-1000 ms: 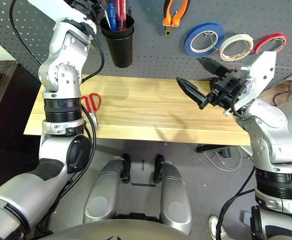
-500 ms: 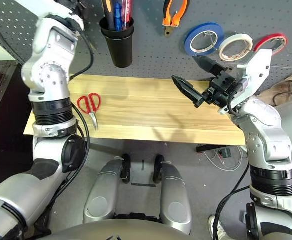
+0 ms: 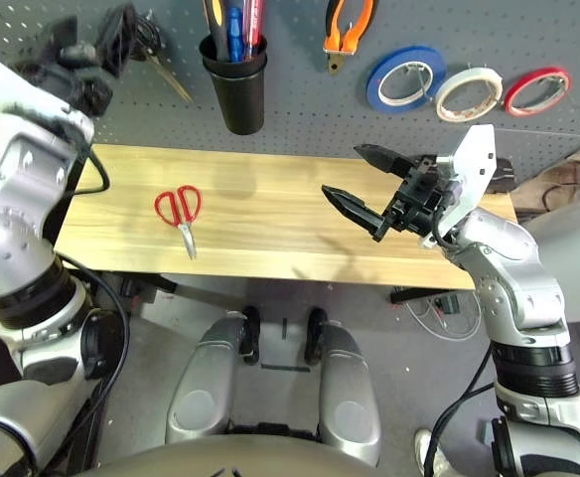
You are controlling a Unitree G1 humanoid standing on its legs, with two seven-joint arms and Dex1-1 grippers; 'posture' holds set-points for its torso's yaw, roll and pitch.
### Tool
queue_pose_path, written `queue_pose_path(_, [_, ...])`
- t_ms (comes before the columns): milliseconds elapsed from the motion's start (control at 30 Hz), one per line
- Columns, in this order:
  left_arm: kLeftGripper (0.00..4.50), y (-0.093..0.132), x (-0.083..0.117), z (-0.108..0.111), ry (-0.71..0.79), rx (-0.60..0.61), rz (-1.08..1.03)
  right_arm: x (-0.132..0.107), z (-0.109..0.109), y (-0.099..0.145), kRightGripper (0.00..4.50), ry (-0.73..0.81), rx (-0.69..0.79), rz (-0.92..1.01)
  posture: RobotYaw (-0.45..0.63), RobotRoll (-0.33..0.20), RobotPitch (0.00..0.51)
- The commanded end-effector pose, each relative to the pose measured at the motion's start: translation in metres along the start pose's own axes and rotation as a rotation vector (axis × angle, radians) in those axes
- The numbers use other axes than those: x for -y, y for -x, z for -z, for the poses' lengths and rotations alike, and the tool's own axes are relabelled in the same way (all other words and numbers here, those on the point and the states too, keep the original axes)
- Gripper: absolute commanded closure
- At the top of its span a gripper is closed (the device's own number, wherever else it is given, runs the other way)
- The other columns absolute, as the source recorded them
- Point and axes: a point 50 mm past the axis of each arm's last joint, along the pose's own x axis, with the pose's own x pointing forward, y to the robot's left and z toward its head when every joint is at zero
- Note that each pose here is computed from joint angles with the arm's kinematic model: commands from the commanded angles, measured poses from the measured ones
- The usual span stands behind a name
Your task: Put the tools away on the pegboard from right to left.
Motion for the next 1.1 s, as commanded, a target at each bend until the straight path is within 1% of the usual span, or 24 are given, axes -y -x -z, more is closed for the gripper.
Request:
queue_pose_path(33, [0.03, 0.008, -0.009, 0.018, -0.014, -0.044, -0.052, -0.005, 0.016, 0.004, 0.00, -0.008, -0.089, -0.040, 0.15, 0.000, 0.300])
queue_pose_path(167, [0.03, 0.011, -0.026, 0.045, -0.042, -0.126, -0.110, -0.008, 0.030, 0.002, 0.00, -0.014, -0.156, -0.047, 0.15, 0.000, 0.310])
queue_pose_path(267, [0.03, 0.011, -0.037, 0.058, -0.086, -0.163, -0.138, -0.010, 0.039, 0.002, 0.00, -0.005, -0.207, -0.053, 0.14, 0.000, 0.318])
queue_pose_path(300, [0.03, 0.011, -0.040, 0.065, -0.095, -0.193, -0.146, -0.011, 0.042, 0.001, 0.00, -0.008, -0.229, -0.053, 0.14, 0.000, 0.324])
queue_pose_path(433, [0.03, 0.011, -0.050, 0.087, -0.129, -0.266, -0.155, -0.013, 0.053, -0.001, 0.00, -0.017, -0.287, -0.044, 0.13, 0.000, 0.335])
queue_pose_path(500, [0.03, 0.012, -0.054, 0.102, -0.142, -0.323, -0.162, -0.015, 0.059, -0.003, 0.00, -0.016, -0.313, -0.041, 0.13, 0.000, 0.339])
queue_pose_path(700, [0.03, 0.011, -0.075, 0.140, -0.181, -0.428, -0.230, -0.017, 0.065, -0.013, 0.00, -0.005, -0.354, -0.007, 0.11, 0.000, 0.345])
queue_pose_path(800, [0.03, 0.008, -0.080, 0.152, -0.183, -0.451, -0.252, -0.018, 0.066, -0.016, 0.00, -0.001, -0.367, 0.001, 0.09, 0.000, 0.349])
queue_pose_path(900, [0.03, 0.001, -0.089, 0.161, -0.181, -0.457, -0.288, -0.019, 0.067, -0.021, 0.00, 0.010, -0.383, 0.008, 0.08, 0.000, 0.354])
queue_pose_path(1100, [0.03, -0.015, -0.094, 0.169, -0.188, -0.459, -0.293, -0.023, 0.070, -0.026, 0.00, 0.014, -0.408, 0.011, 0.06, 0.000, 0.363])
